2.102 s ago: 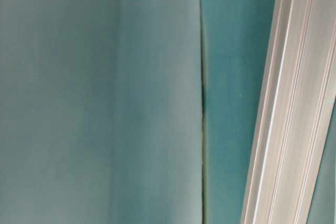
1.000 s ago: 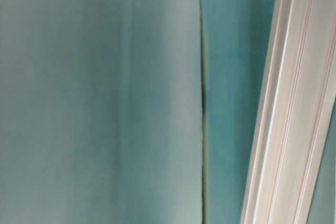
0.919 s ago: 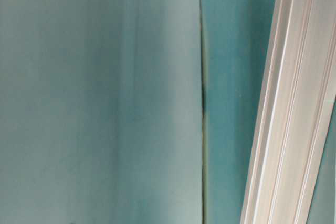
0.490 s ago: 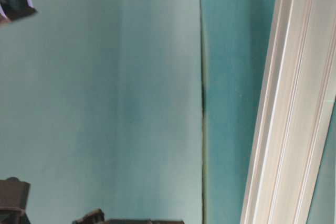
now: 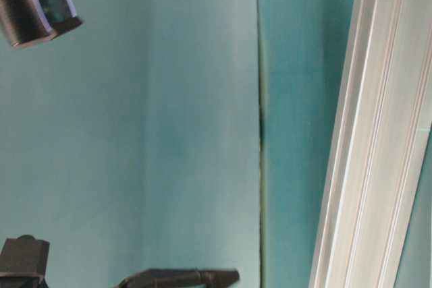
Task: Lift the metal rail with both hands.
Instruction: 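Move both grippers down onto the two ends of the silver rail, then close both grippers around the rail ends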
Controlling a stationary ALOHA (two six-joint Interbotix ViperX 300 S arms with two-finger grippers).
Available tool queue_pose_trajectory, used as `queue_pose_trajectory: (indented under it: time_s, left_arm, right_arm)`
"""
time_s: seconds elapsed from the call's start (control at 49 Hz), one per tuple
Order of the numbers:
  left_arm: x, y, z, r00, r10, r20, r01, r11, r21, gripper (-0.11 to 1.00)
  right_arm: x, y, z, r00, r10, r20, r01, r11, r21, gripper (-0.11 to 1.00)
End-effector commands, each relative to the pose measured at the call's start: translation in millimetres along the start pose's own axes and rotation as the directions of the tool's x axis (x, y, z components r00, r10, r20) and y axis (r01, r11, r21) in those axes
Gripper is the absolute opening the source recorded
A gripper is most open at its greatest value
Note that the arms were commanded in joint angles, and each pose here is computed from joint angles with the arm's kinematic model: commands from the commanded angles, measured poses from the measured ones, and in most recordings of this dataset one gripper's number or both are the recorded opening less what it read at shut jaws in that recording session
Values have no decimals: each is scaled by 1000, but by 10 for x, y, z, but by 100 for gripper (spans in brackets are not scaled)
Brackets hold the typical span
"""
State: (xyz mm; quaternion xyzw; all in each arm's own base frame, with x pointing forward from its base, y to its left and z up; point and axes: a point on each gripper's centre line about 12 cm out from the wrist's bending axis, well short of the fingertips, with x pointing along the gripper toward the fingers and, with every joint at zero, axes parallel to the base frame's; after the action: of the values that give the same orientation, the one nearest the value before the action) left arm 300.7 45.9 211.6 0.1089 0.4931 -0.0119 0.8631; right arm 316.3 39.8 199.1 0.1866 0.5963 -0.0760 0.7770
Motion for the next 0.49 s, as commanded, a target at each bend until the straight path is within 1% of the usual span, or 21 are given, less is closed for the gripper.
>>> queue_pose_trajectory:
  time_s: [0.0, 0.041, 0.082, 0.184, 0.306, 0.469]
  left_arm:
    - [-28, -19, 40, 999, 9, 42, -10, 1000, 10, 92]
    - [-18, -22, 33, 999, 11, 48, -11, 1000, 10, 98]
    - [-7, -29, 27, 998, 12, 54, -12, 1000, 11, 99]
    - [8, -43, 17, 998, 12, 62, -13, 1000, 14, 95]
    - [46, -55, -17, 999, 6, 43, -7, 1000, 13, 96]
    - [218, -80, -85, 1000, -12, -14, 12, 1000, 7, 96]
  right_arm:
    - [25, 28, -36, 1000, 1, -5, -1, 1000, -9, 99]
    - [41, 19, -50, 1000, -2, -12, 2, 1000, -9, 100]
    - [41, 20, -48, 1000, -2, -11, 2, 1000, -9, 99]
    - [54, 22, -40, 1000, 1, -4, -1, 1000, -10, 99]
    - [103, 32, -41, 1000, -2, -8, 1, 1000, -24, 99]
    - [215, 6, -91, 999, -19, -40, 17, 999, -38, 99]
